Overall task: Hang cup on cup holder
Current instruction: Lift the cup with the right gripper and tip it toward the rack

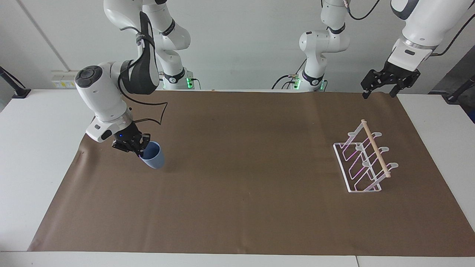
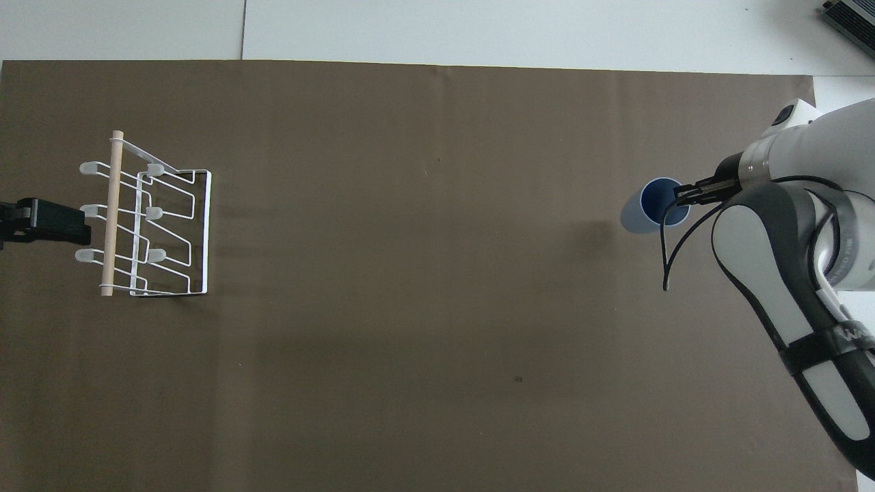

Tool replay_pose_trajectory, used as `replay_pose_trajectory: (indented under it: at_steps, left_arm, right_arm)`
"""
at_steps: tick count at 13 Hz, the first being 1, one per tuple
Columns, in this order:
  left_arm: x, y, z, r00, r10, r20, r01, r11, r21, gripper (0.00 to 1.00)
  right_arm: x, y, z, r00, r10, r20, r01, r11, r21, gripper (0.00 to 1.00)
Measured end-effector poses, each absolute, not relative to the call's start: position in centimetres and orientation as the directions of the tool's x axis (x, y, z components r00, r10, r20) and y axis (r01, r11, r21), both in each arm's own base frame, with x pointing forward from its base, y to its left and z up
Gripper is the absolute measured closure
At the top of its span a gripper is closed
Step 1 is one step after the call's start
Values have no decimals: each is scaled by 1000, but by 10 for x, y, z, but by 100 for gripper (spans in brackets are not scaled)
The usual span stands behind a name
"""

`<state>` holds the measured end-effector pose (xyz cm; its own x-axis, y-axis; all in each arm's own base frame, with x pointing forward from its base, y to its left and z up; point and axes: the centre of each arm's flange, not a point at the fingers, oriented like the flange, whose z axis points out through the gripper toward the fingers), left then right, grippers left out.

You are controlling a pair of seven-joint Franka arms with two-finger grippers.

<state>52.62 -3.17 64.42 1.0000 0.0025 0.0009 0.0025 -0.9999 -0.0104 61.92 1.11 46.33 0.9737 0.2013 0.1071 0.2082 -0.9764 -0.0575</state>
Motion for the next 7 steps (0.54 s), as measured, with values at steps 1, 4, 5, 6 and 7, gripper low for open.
replay_pose_trajectory:
  at_steps: [1, 4, 5, 6, 7]
  left_arm:
    - [526, -32, 644, 1000, 2, 1, 2, -1000, -10, 0]
    - [526, -32, 644, 1000, 2, 1, 2, -1000, -10, 0]
    - [526, -32, 644, 1000, 2, 1, 2, -1000, -10, 0]
    - [526, -32, 644, 1000, 2, 1, 2, -1000, -10, 0]
    - [526, -32, 644, 1000, 2, 1, 2, -1000, -10, 0]
  right_arm:
    - [619, 25, 477, 970, 211, 123, 222, -972, -83, 96]
    - [618, 52, 506, 973, 167, 160, 203, -949, -241, 96]
    - [618, 55, 510, 977, 144, 160, 187, -935, -301, 96]
    - [618, 58, 514, 979, 126, 159, 175, -921, -349, 96]
    - [618, 62, 516, 981, 105, 161, 162, -902, -400, 96]
